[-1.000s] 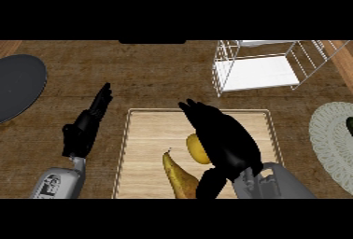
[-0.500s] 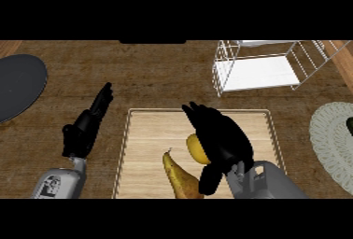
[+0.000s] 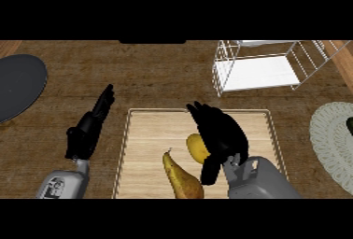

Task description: Pick the lemon from the tray and place it in the tiered shelf

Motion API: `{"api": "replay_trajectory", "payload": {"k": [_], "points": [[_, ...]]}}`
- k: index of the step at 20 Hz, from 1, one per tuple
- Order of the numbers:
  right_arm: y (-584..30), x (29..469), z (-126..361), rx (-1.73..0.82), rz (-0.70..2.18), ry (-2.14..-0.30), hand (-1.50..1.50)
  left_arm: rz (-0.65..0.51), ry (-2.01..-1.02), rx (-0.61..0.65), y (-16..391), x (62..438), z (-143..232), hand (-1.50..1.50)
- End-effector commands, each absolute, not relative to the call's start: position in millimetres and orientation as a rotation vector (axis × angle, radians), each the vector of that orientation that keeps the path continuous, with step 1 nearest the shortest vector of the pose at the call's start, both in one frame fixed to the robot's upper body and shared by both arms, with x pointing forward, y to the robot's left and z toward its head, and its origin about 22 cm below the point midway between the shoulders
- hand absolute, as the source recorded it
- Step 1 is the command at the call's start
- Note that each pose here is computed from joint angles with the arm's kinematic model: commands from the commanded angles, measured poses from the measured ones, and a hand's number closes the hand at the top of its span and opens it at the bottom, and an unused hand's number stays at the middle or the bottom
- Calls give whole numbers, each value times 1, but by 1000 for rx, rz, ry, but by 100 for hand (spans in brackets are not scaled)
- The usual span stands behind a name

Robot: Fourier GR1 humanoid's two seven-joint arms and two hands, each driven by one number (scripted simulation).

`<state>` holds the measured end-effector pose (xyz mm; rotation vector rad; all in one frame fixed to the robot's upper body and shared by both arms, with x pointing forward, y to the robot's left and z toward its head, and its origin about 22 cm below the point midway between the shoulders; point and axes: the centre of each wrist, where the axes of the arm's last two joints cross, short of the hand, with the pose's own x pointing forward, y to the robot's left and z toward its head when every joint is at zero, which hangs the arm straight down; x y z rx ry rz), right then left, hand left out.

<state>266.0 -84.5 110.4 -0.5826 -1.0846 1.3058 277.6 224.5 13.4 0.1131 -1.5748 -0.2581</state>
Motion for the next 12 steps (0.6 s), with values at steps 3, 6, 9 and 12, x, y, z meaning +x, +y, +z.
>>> {"api": "replay_trajectory", "payload": {"k": [3, 6, 9, 12], "points": [[-101, 268, 91, -582, 1301, -1057, -150, -280, -1571, 114, 232, 287, 17, 0], [-73, 236, 92, -580, 1300, -1076, -150, -257, -1575, 131, 229, 296, 35, 0], [-77, 260, 87, -559, 1331, -1036, -150, -255, -1568, 108, 234, 283, -1, 0], [-92, 258, 85, -569, 1332, -1030, -150, -262, -1572, 102, 213, 288, 8, 0]]}}
